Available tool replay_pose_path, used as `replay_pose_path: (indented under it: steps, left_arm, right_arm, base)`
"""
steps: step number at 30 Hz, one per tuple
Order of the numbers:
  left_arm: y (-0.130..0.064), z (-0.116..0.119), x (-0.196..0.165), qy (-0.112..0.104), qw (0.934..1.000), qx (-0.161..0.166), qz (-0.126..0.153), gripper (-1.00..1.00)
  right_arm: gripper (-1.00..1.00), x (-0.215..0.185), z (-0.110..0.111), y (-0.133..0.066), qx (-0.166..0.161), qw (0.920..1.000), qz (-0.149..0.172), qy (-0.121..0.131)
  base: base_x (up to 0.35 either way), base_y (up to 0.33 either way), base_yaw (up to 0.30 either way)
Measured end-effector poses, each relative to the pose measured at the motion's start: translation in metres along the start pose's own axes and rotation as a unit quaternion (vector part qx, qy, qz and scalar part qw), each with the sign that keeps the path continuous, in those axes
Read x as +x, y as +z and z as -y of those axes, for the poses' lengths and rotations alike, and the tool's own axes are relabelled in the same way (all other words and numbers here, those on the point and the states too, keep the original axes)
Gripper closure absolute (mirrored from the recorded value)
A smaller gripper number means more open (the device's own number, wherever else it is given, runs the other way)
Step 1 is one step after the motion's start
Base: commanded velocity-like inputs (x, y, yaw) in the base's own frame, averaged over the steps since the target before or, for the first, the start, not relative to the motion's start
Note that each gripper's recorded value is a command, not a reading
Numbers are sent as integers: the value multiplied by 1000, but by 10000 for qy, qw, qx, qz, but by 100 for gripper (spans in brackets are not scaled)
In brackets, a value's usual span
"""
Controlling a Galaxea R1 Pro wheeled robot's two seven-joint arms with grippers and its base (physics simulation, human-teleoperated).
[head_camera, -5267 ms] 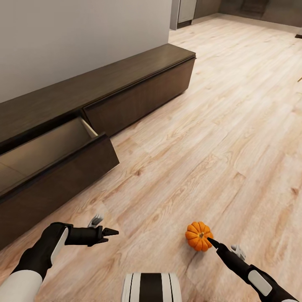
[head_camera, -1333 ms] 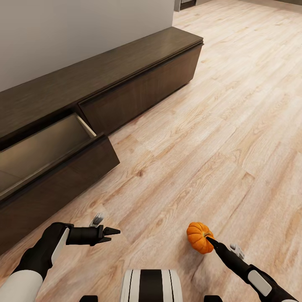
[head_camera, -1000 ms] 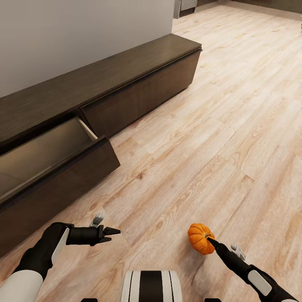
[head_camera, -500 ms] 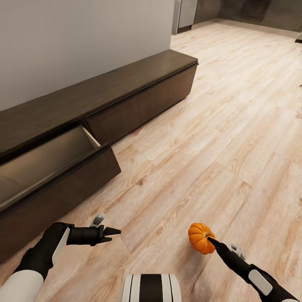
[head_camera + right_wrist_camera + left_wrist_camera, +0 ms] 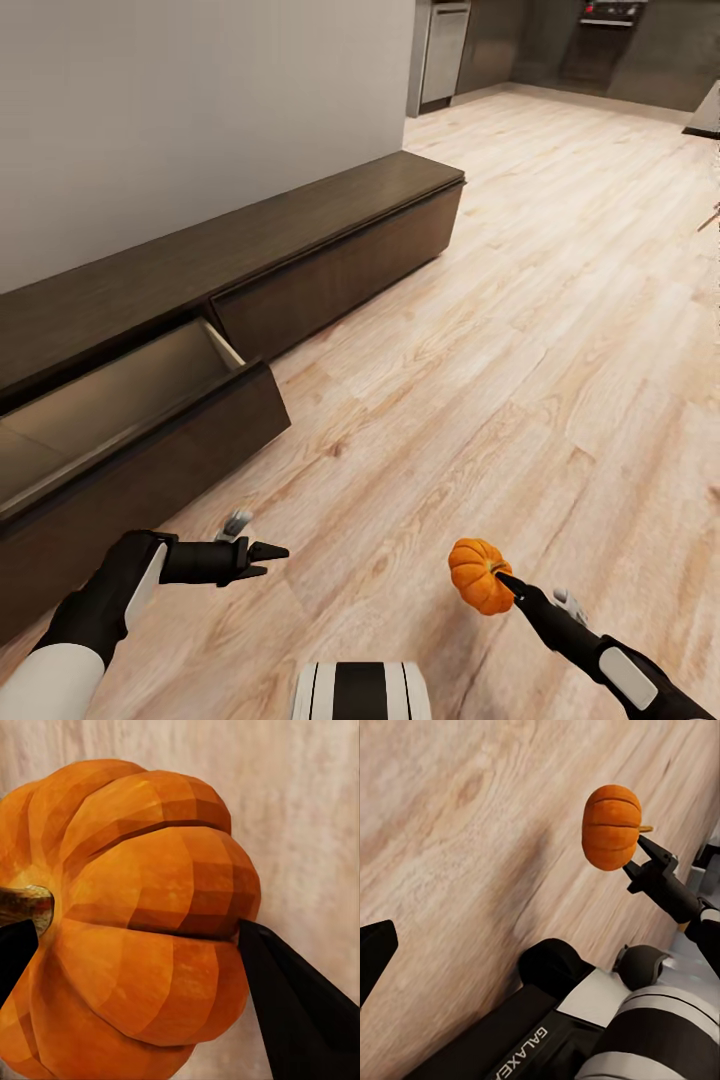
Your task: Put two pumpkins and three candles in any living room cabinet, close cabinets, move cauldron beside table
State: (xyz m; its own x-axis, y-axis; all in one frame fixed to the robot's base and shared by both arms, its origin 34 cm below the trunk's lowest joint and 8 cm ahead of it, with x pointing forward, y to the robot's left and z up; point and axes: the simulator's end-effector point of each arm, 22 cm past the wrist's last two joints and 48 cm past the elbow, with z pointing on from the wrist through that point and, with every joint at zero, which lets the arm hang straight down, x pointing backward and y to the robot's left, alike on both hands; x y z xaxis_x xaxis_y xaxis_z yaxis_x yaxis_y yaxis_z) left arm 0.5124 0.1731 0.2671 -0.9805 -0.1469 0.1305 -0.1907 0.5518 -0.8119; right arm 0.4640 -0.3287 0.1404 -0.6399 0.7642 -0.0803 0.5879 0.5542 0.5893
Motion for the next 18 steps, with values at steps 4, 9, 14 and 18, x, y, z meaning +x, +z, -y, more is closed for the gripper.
replay_pose_path:
  steps: [4, 9, 14, 18]
  left_arm:
    - [-4, 6, -3, 63, 10000, 0, 41, -100]
    - [-9, 15, -6, 145, 9998, 14, 97, -100]
    - [-15, 23, -9, 229, 9996, 25, 154, -100]
    - [-19, 30, -11, 296, 9994, 34, 200, -100]
  right_arm:
    - [100, -2, -6, -3, -43, 10000, 17, -15]
    - [100, -8, -13, -7, -117, 9999, 86, -46]
    - [100, -12, -21, -11, -177, 9997, 133, -65]
    - [100, -18, -29, -14, -254, 9994, 208, -102]
  base:
    - [-13, 0, 0]
    - [-126, 0, 0]
    - [-136, 0, 0]
    - [-24, 0, 0]
